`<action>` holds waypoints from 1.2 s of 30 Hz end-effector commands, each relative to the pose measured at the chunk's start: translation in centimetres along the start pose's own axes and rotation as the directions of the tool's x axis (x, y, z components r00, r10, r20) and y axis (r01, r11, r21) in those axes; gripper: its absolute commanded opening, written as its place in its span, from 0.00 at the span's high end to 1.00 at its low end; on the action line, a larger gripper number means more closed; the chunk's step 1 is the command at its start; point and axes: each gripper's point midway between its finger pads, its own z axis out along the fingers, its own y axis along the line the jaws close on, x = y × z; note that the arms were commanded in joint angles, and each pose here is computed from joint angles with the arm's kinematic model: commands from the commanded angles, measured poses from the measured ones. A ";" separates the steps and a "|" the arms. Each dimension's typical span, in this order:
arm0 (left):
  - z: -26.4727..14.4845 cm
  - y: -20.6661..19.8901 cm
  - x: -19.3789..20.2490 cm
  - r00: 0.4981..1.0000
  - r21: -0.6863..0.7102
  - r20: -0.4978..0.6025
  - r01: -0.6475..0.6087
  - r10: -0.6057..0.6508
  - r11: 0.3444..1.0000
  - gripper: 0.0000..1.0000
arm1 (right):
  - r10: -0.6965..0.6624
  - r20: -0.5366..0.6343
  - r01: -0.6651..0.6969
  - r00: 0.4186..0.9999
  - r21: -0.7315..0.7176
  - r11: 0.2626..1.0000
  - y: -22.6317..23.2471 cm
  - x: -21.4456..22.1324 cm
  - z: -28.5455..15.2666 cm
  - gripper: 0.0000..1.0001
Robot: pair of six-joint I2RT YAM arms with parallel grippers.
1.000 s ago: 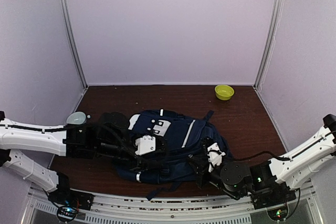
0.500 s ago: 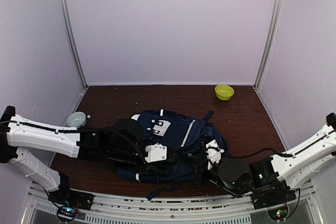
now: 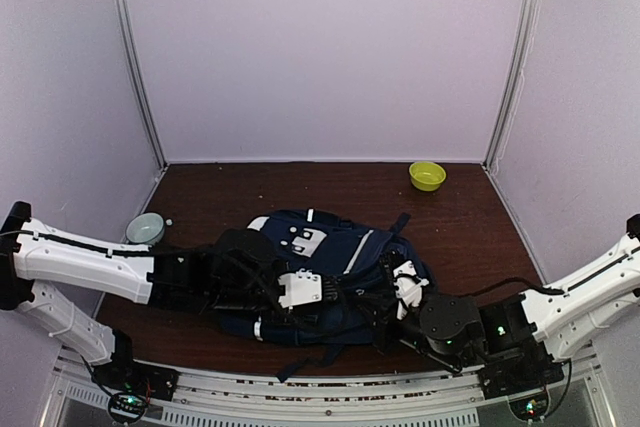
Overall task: Pack the student bag
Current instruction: Hold the upper front pocket of the student bag, then zip the upper front pocket of the student bag.
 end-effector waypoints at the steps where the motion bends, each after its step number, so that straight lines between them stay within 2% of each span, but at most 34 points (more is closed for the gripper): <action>1: 0.3 1.9 0.3 1.000 -0.096 -0.023 0.001 -0.004 0.995 0.95 | 0.146 0.106 -0.135 0.984 -0.103 0.985 2.2 -5.1 -1.5 1.00; 3: 0.1 1.9 0.2 1.000 -0.097 -0.017 -0.004 0.003 0.995 1.00 | 0.156 0.113 -0.144 0.981 -0.104 0.984 1.9 -5.3 -1.9 1.00; 10: -0.6 1.4 0.5 1.000 -0.080 -0.011 -0.010 0.009 0.997 1.00 | 0.154 0.123 -0.151 0.980 -0.034 0.988 -0.7 -4.9 -2.6 1.00; 24: -1.8 0.7 1.6 0.999 -0.070 0.001 0.036 -0.036 0.997 1.00 | 0.253 0.118 -0.263 0.960 0.076 0.962 -8.5 -3.5 -3.1 1.00; 29: -1.3 0.8 2.0 0.998 -0.091 0.009 0.059 -0.058 0.994 1.00 | 0.202 0.105 -0.203 0.974 -0.003 0.979 -7.3 -4.2 -3.6 1.00; 36: 0.7 3.5 3.3 0.998 -0.122 -0.008 0.065 -0.066 0.990 1.00 | 0.145 0.044 -0.131 0.988 -0.231 0.964 -2.8 -4.7 -4.2 1.00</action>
